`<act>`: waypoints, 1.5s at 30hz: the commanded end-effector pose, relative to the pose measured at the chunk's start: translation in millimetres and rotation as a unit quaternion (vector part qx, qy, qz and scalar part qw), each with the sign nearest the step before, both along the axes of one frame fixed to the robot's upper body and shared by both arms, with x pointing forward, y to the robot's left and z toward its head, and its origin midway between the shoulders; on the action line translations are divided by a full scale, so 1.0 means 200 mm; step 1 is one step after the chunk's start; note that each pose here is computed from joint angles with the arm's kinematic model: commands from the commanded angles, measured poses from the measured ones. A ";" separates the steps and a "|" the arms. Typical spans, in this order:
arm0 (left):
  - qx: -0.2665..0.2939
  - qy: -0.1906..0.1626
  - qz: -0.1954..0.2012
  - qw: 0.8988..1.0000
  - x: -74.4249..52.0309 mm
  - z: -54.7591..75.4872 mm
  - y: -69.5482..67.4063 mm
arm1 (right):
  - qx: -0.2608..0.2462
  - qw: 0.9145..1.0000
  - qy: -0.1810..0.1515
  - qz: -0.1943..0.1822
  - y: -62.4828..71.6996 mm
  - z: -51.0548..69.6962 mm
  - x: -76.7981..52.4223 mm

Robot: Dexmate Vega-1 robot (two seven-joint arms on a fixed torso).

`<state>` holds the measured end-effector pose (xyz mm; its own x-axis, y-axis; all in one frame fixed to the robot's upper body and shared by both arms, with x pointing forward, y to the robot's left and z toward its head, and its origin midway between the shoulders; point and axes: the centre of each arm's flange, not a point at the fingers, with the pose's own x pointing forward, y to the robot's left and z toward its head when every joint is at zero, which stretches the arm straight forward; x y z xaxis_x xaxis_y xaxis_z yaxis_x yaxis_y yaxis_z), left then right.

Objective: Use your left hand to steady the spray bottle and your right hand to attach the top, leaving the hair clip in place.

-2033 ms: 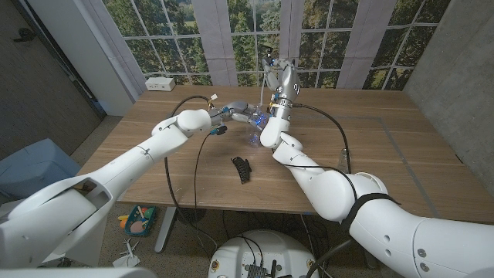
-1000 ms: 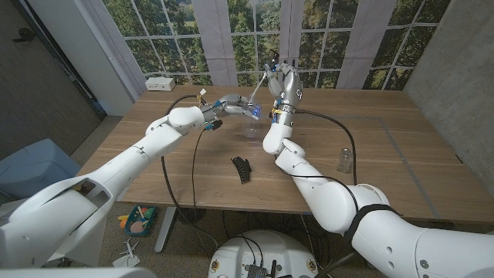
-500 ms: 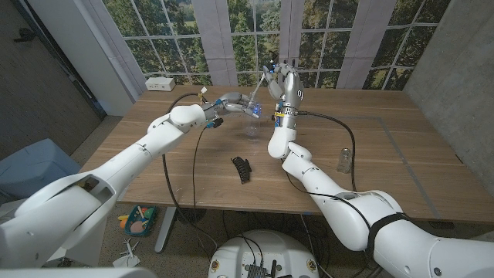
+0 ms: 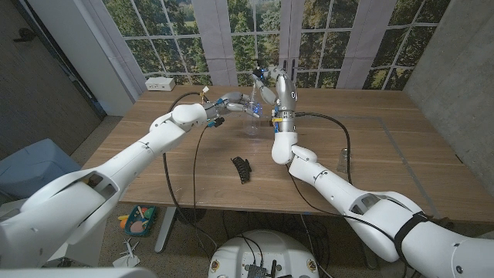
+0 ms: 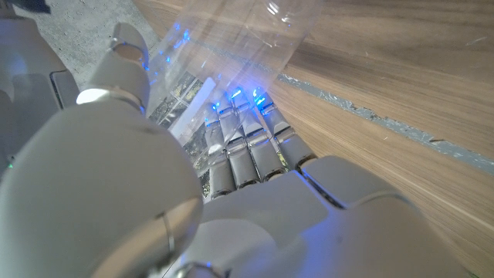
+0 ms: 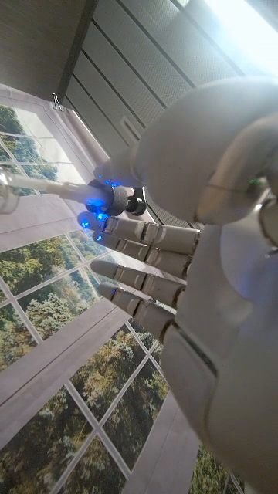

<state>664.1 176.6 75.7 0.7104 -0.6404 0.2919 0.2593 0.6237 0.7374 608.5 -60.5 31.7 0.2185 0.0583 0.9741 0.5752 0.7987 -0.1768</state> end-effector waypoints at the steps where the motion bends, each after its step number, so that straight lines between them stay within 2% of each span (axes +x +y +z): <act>1: 0.004 -0.003 -0.002 1.000 0.01 0.01 -0.01 | -0.052 0.999 0.006 -0.013 0.03 -0.06 -0.01; 13: 0.006 -0.007 -0.002 1.000 0.01 0.02 -0.01 | -0.059 0.998 0.023 -0.032 0.03 -0.09 0.02; 24: 0.009 -0.013 -0.007 1.000 0.00 0.04 -0.02 | -0.030 0.997 0.064 -0.036 -0.01 -0.14 0.06; 30: 0.012 -0.012 -0.008 1.000 -0.01 0.05 -0.02 | 0.003 0.997 0.068 -0.029 -0.03 -0.15 0.05; 45: 0.014 -0.016 -0.004 1.000 -0.02 0.06 -0.03 | -0.008 0.996 0.088 0.003 -0.09 -0.18 0.06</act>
<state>661.3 171.3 86.1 0.6910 -0.6589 0.2973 0.2468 0.6016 0.7597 619.6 -68.2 -1.0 0.3651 0.0572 0.9292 0.5706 0.7749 -0.2719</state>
